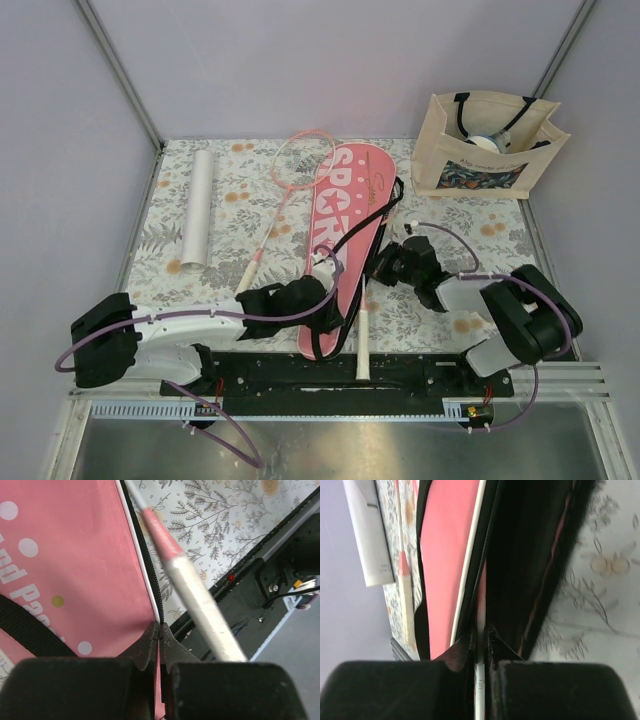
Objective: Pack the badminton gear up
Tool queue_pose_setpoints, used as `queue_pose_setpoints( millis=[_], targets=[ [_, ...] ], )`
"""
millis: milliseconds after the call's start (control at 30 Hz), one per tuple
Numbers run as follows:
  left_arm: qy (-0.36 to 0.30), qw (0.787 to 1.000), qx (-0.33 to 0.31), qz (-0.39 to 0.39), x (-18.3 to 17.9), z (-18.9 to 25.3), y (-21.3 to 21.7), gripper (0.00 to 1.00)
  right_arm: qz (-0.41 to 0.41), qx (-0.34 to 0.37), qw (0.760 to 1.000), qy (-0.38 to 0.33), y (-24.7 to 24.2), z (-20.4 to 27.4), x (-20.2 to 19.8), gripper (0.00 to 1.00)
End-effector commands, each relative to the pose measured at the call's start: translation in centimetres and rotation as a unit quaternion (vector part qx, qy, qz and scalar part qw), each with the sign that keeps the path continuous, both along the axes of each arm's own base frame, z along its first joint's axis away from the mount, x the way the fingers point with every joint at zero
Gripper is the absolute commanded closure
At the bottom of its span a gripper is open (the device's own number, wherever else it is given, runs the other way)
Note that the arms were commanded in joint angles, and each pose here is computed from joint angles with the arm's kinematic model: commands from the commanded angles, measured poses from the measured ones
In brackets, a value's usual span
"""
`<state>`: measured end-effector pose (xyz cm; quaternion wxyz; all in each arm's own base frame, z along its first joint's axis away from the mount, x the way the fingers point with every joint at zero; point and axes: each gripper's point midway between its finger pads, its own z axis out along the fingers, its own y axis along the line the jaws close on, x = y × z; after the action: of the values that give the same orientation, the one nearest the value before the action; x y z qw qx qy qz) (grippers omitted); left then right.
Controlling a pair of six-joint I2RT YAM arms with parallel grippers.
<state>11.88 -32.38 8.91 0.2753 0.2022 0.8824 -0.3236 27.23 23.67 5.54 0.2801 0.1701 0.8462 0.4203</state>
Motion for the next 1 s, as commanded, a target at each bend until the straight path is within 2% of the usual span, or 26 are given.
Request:
queue_pose_setpoints(
  millis=[0,267,533,967],
  targets=[
    [0.026,0.995,-0.092,-0.013,-1.3,2.9,-1.9,1.0,-0.036,0.078,0.989,-0.118,2.9,6.0,5.5,1.0],
    [0.061,0.988,-0.14,0.0,-2.0,3.0,-2.3,1.0,-0.07,0.091,0.985,-0.131,4.0,5.1,8.1,1.0],
    [0.074,0.986,-0.15,0.012,-2.1,2.4,-2.4,1.0,-0.114,0.097,0.98,-0.133,3.9,4.8,9.4,1.0],
    [0.081,0.985,-0.148,0.025,-2.4,1.7,-2.5,1.0,-0.135,0.108,0.974,-0.148,6.3,4.7,10.8,1.0]
  ],
)
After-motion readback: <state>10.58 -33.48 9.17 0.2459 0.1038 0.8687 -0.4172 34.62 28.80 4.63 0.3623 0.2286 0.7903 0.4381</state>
